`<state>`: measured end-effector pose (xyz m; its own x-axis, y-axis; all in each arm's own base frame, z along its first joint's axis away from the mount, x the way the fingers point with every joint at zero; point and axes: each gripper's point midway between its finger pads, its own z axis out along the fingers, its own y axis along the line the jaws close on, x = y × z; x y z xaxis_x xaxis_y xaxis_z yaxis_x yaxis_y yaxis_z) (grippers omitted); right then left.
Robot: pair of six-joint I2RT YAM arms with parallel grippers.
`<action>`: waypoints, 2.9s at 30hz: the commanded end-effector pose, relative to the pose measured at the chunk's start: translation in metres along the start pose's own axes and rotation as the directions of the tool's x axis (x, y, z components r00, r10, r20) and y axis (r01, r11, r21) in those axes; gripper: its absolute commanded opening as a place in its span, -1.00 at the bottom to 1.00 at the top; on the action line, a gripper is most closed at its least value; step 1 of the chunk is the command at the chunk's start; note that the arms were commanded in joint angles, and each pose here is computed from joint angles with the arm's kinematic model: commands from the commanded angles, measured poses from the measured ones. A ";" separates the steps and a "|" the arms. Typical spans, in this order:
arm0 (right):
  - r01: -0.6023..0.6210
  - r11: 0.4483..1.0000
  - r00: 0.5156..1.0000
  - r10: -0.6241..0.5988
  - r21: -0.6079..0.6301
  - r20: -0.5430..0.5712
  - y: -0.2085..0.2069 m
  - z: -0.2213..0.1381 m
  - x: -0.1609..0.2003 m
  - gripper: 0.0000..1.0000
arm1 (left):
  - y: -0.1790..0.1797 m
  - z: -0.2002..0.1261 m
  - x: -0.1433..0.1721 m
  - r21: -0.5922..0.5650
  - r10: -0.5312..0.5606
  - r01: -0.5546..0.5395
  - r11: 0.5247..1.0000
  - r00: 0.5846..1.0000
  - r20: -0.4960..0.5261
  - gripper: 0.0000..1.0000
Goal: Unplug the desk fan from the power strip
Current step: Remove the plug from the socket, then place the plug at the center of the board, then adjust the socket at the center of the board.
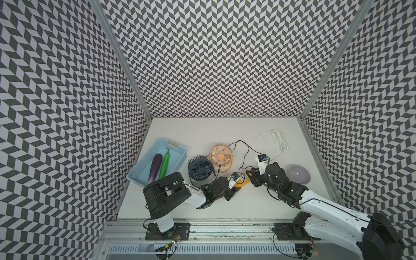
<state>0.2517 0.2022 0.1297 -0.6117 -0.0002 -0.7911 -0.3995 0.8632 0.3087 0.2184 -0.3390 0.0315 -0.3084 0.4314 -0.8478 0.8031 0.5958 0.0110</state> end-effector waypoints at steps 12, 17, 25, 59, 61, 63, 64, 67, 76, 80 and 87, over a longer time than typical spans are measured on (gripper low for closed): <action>-0.079 0.996 0.990 0.082 -0.038 0.111 0.002 -0.012 -0.049 -0.55 | -0.018 -0.008 -0.010 0.022 -0.018 0.017 1.000 0.998 0.055 -0.39; -0.129 0.991 0.987 0.131 -0.021 0.093 -0.008 -0.005 -0.064 -0.55 | -0.025 -0.011 -0.004 0.033 -0.013 0.011 0.999 0.999 0.043 -0.39; -0.249 0.968 0.967 0.251 -0.033 0.049 -0.029 0.018 -0.083 -0.54 | -0.033 -0.009 -0.001 0.035 0.008 -0.009 0.999 0.999 0.033 -0.38; -0.581 0.806 0.803 0.546 -0.112 -0.241 -0.073 0.080 -0.006 -0.03 | -0.033 -0.007 0.000 0.026 0.015 -0.016 1.000 1.000 0.027 -0.28; -0.579 0.807 0.805 0.544 -0.114 -0.239 -0.073 0.079 -0.007 0.09 | -0.033 -0.006 0.000 0.025 0.015 -0.015 1.000 1.000 0.025 -0.28; -0.574 0.811 0.808 0.540 -0.112 -0.234 -0.074 0.078 -0.009 0.19 | -0.033 -0.006 0.001 0.027 0.014 -0.015 1.000 1.000 0.022 -0.28; -0.572 0.813 0.810 0.539 -0.110 -0.232 -0.074 0.077 -0.010 0.24 | -0.033 -0.006 0.001 0.027 0.014 -0.015 1.000 1.000 0.022 -0.28; -0.563 0.819 0.818 0.533 -0.113 -0.214 -0.075 0.072 -0.016 0.33 | -0.033 -0.005 0.001 0.027 0.016 -0.016 1.000 1.000 0.019 -0.27; -0.497 0.861 0.867 0.487 -0.110 -0.105 -0.074 0.039 -0.039 0.38 | -0.038 0.008 -0.006 0.034 0.048 -0.048 0.998 0.999 0.013 -0.27; -0.487 0.869 0.873 0.485 -0.084 -0.047 -0.081 0.024 -0.047 0.39 | -0.043 0.019 -0.014 0.044 0.069 -0.070 0.997 0.998 0.013 -0.27; -0.475 0.878 0.879 0.477 -0.061 0.015 -0.088 0.007 -0.053 0.40 | -0.045 0.041 -0.018 0.049 0.094 -0.093 0.994 0.996 -0.013 -0.19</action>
<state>0.3253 0.1391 0.1439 -0.7360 0.4151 -0.5349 -0.1161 0.7009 0.7037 0.2065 -0.3908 0.0247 -0.2588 0.4826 -0.8367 0.8374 0.5438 0.0546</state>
